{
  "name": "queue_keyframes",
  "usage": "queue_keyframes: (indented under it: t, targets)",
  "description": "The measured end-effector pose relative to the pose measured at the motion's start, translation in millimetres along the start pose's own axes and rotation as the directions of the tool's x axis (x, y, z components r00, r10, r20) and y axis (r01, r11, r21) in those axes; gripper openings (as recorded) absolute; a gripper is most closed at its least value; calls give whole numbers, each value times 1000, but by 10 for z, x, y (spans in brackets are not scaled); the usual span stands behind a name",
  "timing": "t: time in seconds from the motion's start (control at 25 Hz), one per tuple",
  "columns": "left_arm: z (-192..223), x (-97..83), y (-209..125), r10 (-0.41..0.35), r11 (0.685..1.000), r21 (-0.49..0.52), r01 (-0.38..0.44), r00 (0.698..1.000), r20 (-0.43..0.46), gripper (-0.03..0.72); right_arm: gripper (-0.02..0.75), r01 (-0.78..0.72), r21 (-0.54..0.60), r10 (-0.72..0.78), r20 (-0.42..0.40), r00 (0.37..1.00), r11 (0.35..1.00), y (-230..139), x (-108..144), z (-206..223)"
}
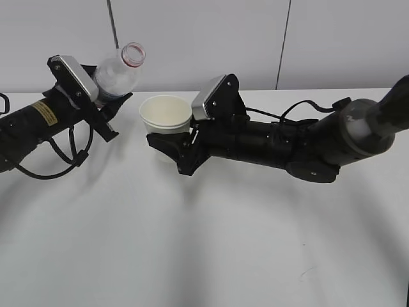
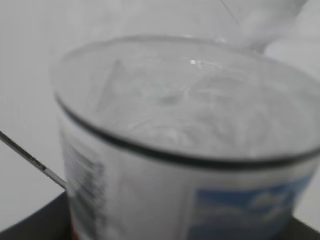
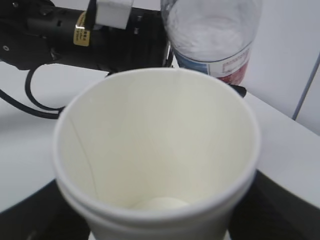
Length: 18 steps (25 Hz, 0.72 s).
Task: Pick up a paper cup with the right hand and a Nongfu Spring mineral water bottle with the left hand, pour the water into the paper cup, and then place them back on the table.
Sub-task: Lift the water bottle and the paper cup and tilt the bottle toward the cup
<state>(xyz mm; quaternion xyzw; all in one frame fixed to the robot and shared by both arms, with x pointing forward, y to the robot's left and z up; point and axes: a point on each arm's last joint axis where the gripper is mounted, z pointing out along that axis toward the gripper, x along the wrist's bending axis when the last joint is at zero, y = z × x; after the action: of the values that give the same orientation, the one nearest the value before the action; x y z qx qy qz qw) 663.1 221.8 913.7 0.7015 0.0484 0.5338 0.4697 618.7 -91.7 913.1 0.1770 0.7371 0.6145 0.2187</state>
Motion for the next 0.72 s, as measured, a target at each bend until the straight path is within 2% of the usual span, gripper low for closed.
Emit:
queue_keyframes:
  t: [0.28, 0.52, 0.72]
  targets:
    - [57, 84, 30, 61, 998, -18, -62, 998, -23, 413, 513, 14, 26, -14, -3, 1000, 1000, -20, 0, 3]
    - [58, 88, 31, 167, 986, -16, -167, 986, -26, 413, 513, 15, 27, -15, -5, 1000, 1000, -20, 1, 2]
    - [58, 88, 31, 199, 980, -15, -200, 980, -27, 413, 513, 15, 27, -15, -5, 1000, 1000, -20, 1, 2]
